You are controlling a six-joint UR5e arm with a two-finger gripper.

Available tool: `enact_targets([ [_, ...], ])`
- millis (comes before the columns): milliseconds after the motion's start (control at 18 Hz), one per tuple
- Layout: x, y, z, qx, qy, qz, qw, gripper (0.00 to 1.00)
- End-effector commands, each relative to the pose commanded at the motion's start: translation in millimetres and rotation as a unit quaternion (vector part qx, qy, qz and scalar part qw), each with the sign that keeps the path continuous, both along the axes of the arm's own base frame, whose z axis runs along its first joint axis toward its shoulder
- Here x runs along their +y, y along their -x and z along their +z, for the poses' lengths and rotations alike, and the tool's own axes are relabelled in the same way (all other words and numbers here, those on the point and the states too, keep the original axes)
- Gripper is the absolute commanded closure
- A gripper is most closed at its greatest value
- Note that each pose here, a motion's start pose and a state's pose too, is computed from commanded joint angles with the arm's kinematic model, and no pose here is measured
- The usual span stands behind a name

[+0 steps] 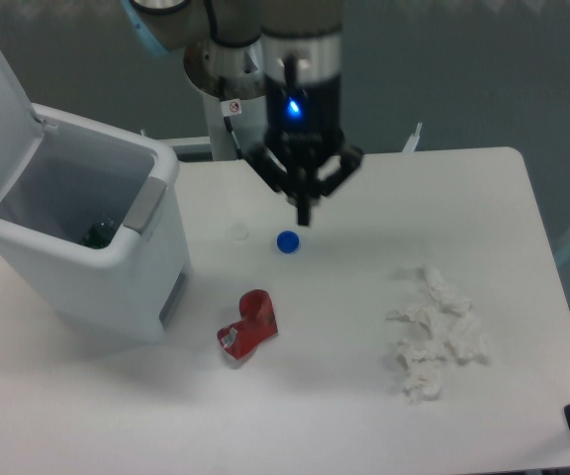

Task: Close the trash can
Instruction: 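Raise the gripper and move it toward the open trash can lid, then bring the gripper behind the raised white lid of the trash can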

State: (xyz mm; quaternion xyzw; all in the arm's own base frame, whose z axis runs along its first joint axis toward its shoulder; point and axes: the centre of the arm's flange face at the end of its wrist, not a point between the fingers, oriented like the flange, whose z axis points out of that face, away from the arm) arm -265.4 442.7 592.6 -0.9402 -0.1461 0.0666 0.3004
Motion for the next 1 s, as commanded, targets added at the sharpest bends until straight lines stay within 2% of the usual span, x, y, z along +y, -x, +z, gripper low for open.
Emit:
enact_targets([
  [111, 5, -24, 19, -0.004, -0.036, -0.005, 0.9993, 1.0],
  [222, 10, -54, 37, 0.01, -0.059, -0.036, 0.9976, 1.0],
  [389, 19, -106, 58, 0.029, -0.078, -0.093, 0.9922, 1.0],
  [556, 27, -157, 66, 0.044, -0.085, -0.158, 0.9828, 1.0],
  [833, 28, -225, 82, 0.058, -0.11, -0.269, 0.9551, 1.0],
  [1000, 20, -258, 93, 0.054, -0.124, -0.306, 0.9424, 1.0],
])
